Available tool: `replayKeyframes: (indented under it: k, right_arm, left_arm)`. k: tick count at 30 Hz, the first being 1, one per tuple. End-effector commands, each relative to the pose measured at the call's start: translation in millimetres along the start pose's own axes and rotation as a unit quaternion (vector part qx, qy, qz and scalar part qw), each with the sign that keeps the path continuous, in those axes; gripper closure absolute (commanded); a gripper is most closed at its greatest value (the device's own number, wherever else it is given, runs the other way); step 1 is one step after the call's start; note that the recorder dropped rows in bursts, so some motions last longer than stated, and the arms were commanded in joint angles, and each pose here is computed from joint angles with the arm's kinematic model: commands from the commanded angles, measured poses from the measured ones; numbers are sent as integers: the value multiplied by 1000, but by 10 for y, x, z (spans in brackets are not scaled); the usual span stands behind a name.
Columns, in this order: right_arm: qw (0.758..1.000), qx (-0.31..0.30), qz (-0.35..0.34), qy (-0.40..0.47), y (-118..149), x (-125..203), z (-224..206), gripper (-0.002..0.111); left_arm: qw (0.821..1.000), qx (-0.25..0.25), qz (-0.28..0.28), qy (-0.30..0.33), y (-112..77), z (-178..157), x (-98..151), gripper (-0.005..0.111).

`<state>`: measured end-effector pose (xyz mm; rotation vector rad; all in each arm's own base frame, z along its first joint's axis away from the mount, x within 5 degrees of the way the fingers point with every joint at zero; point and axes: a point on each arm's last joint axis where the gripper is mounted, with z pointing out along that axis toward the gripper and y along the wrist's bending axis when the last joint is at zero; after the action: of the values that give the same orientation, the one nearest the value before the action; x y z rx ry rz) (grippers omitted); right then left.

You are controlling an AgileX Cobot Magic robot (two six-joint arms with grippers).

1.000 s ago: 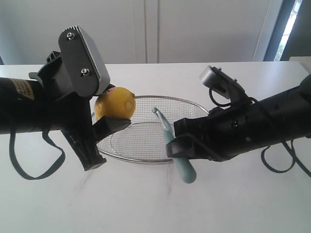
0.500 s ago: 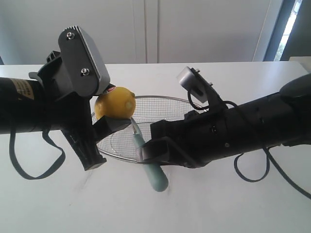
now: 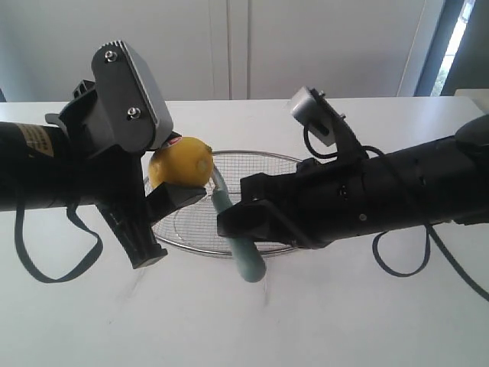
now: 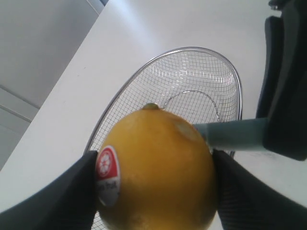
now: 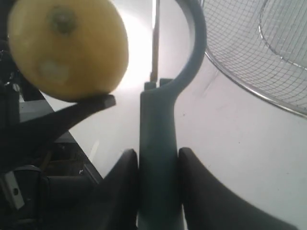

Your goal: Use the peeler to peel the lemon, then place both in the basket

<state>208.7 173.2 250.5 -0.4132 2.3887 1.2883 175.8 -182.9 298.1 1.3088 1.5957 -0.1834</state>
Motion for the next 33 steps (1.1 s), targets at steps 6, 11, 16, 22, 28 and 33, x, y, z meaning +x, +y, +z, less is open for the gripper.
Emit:
replayKeyframes:
  k: [6, 11, 16, 22, 28, 33]
  right_arm:
    - [998, 7, -49, -46, 192, -19, -242, 108]
    - [995, 14, -75, -66, 355, 32, -464, 108]
    - [986, 45, -105, -119, 507, 89, -843, 108]
    - [962, 148, -150, -175, 602, 27, -1247, 108]
    - [916, 246, -239, -209, 607, -221, -1394, 108]
    - [882, 280, -278, -258, 516, -510, -1313, 108]
  left_arm:
    - [1000, -9, -6, -10, 19, -45, -16, 107]
    - [1000, -8, -6, -9, 17, -45, -14, 107]
    - [1000, -8, -6, -9, 17, -45, -14, 107]
    - [1000, -7, -6, -8, 16, -45, -13, 107]
    - [1000, -7, -7, -8, 16, -45, -13, 107]
    - [1000, -2, -18, -7, 7, -51, -17, 107]
